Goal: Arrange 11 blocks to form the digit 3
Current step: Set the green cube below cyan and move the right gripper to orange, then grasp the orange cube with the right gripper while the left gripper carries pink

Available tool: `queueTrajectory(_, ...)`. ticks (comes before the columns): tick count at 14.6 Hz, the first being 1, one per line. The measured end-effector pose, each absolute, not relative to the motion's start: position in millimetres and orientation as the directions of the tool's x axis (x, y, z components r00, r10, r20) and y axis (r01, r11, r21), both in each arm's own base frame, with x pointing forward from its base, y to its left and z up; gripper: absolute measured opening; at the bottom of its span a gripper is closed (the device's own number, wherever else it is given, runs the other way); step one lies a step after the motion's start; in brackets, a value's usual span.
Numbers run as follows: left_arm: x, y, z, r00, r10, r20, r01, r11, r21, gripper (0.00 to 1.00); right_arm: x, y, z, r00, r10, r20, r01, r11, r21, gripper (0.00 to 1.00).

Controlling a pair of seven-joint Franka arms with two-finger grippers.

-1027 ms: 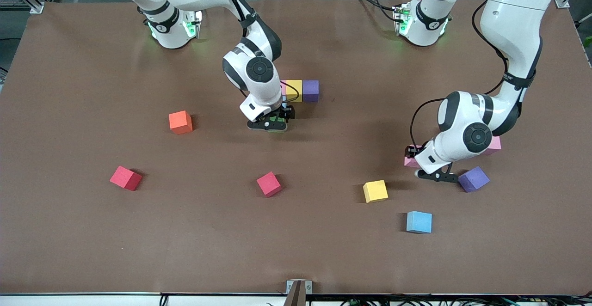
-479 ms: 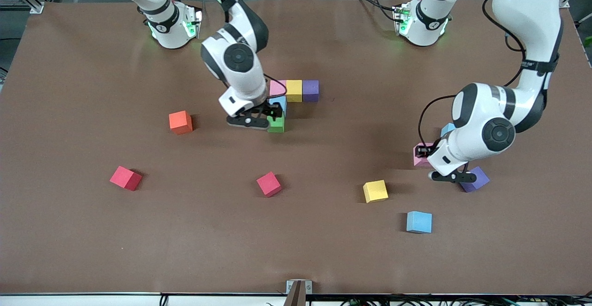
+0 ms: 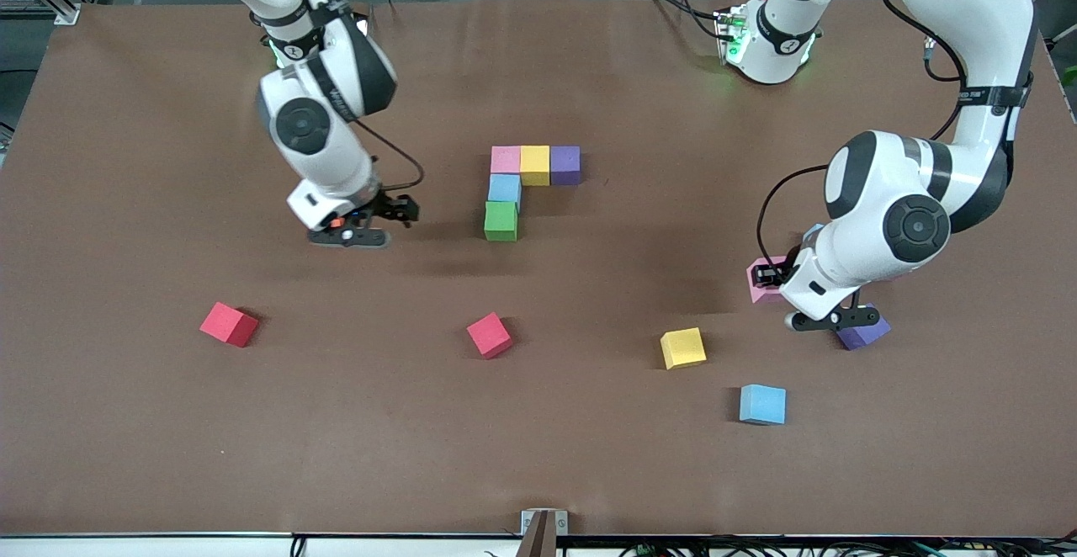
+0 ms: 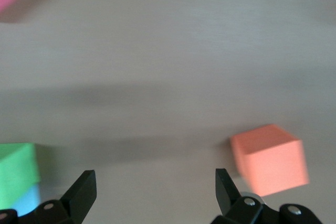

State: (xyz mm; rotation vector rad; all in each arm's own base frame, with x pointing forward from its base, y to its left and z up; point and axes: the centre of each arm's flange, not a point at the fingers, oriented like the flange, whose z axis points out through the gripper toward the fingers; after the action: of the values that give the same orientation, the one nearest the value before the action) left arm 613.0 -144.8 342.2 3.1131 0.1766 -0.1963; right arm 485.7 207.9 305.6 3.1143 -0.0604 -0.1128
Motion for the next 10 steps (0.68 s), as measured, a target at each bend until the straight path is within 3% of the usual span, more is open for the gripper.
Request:
queueTrajectory(5, 607.5, -179.0, 355.8, 0.955, 0.275, -0.115, 0.278, -0.961, 0.010, 0.52, 490.2, 115.3, 282.6, 0.992, 0.048, -0.116, 0.050, -0.999, 0.015, 1.00)
queueTrajectory(10, 597.4, -214.9, 362.5, 0.894, 0.432, -0.119, 0.436, -0.900, 0.006, 0.52, 466.9, 82.0, 246.7, 0.993, 0.083, -0.080, 0.083, -0.997, 0.001, 1.00)
